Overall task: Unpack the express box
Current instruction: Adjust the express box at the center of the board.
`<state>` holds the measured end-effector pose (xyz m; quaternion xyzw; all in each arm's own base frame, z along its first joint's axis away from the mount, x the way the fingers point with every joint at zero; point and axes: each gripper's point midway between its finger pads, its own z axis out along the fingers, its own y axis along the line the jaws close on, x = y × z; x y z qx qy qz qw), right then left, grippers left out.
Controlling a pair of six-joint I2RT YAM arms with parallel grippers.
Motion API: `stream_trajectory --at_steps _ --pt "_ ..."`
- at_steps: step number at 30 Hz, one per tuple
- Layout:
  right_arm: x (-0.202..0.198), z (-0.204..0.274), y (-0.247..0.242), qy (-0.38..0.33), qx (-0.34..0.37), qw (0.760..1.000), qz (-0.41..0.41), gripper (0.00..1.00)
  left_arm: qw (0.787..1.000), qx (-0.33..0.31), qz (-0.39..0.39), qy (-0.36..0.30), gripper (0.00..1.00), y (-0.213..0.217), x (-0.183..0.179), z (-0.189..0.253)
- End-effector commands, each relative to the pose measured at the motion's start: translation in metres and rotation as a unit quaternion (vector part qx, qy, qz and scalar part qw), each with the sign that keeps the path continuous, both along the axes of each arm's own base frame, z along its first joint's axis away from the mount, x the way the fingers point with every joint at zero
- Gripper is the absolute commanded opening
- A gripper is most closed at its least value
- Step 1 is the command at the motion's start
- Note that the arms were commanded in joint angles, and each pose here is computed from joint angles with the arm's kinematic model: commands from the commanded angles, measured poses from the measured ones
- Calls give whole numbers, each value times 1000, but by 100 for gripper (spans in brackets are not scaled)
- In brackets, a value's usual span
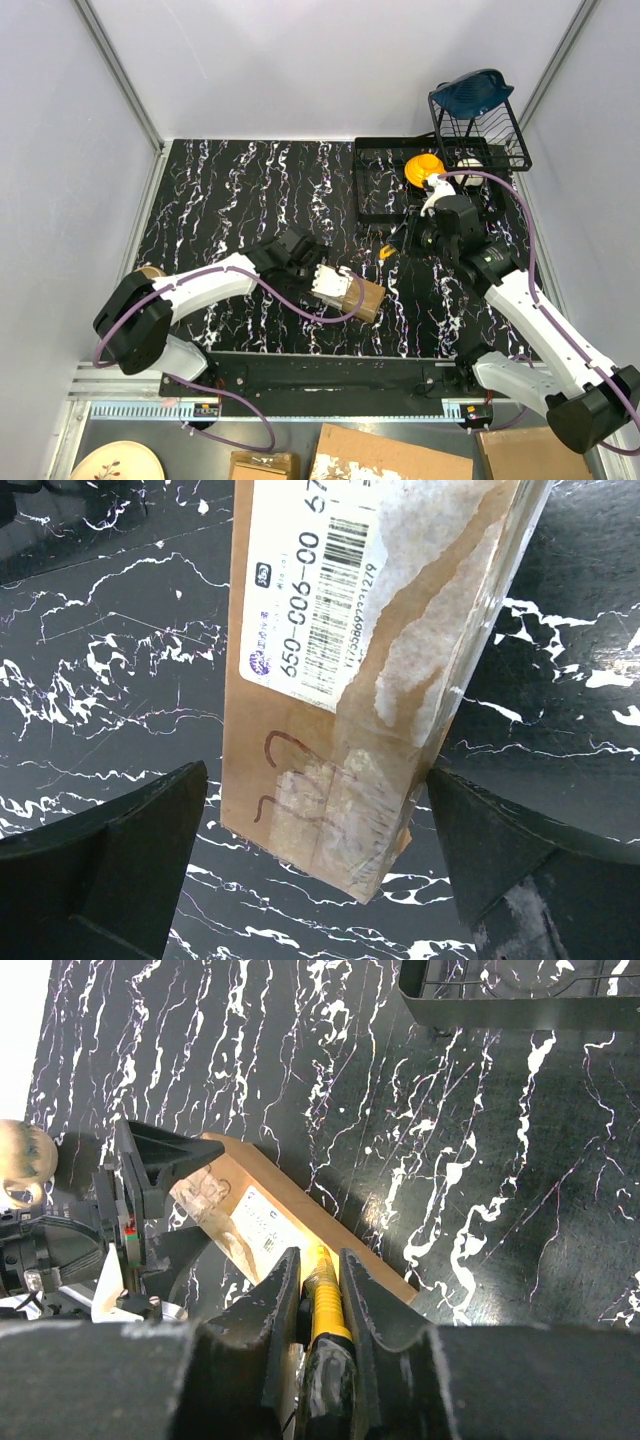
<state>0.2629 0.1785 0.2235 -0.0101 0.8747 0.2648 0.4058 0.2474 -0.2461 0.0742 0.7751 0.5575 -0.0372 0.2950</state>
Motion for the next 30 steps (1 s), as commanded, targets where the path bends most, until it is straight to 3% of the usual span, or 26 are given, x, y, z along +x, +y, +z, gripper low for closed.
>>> stream_trajectory --at_steps 1,20,30 --pt "1 12 0 -22 10 1000 3 0 999 -16 10 -33 99 -7 15 5" --pt "-3 14 -3 -26 14 1000 -2 0 997 24 -31 69 99 -7 -11 -20" --pt "-4 14 -2 -23 16 1000 -1 0 998 20 1 62 99 2 -23 -6"
